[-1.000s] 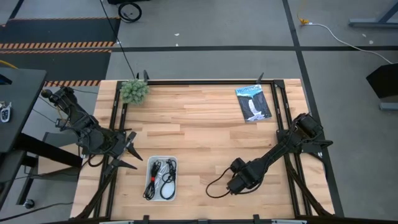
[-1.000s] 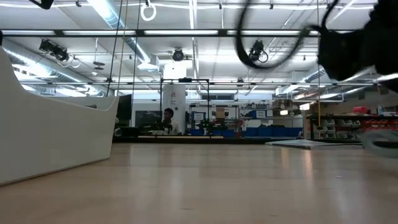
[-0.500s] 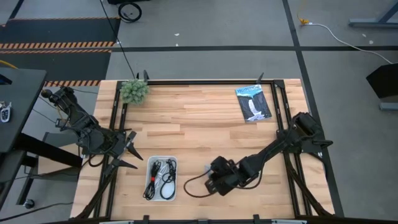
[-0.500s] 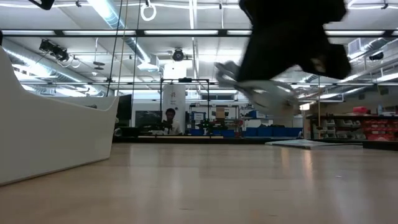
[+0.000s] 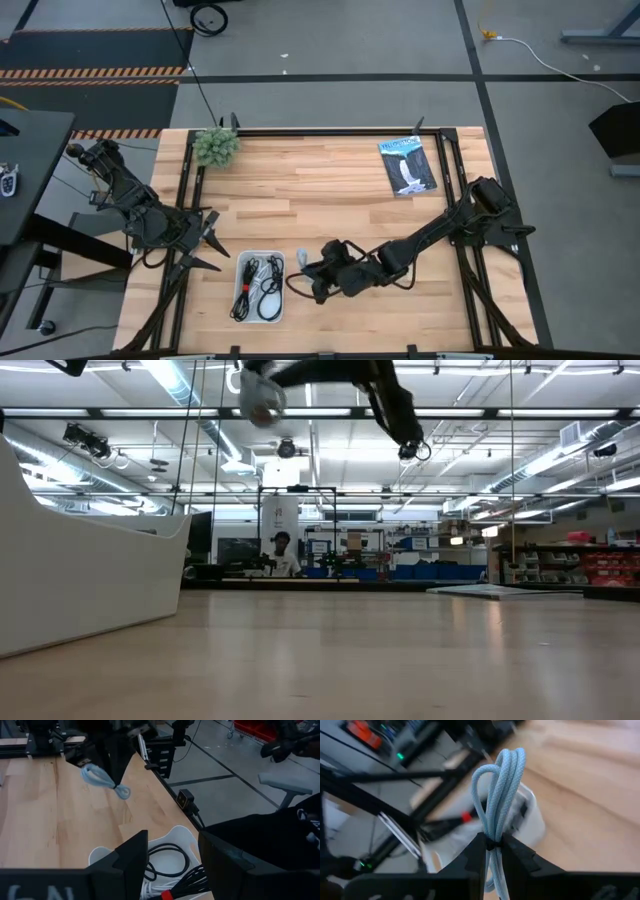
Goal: Pick and place USB-C Cables
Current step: Put the gray charger cable into the white bin, then return to Home Position
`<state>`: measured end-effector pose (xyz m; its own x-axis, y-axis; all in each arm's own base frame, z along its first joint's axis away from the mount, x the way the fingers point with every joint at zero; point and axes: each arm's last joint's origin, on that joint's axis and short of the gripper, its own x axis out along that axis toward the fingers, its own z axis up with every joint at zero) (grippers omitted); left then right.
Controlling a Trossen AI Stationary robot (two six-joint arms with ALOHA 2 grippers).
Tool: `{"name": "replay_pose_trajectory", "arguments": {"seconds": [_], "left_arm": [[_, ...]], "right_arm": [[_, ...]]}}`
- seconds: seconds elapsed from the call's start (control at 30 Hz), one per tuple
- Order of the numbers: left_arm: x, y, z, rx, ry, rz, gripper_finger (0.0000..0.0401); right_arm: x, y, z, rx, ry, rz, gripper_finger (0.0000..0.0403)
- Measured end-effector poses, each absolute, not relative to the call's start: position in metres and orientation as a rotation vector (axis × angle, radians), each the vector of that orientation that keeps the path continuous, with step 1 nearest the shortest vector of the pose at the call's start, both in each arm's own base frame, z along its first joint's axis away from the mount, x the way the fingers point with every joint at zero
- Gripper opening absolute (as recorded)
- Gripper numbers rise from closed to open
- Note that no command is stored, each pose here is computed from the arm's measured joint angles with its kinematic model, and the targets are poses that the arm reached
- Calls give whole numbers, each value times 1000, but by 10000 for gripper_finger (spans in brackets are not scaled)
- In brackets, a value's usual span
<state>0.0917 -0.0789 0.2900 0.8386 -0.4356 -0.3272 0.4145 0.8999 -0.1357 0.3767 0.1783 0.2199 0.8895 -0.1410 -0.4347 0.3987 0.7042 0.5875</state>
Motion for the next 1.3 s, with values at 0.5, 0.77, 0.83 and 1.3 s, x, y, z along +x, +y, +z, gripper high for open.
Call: {"name": "replay_pose_trajectory", "arguments": {"seconds": [0.5, 0.77, 0.83, 1.3], "left_arm": [[92, -79, 289, -62, 366, -441, 183], [93, -80, 286, -56, 388, -435, 183], [93, -80, 286, -57, 387, -433, 183], [94, -81, 287, -63, 377, -431, 183]], "right_arm": [[428, 197, 207, 626, 151, -178, 54], [484, 209, 195, 550, 154, -144, 54], [494, 210, 191, 545, 175, -142, 55], [495, 187, 189, 546, 449, -163, 167]]}}
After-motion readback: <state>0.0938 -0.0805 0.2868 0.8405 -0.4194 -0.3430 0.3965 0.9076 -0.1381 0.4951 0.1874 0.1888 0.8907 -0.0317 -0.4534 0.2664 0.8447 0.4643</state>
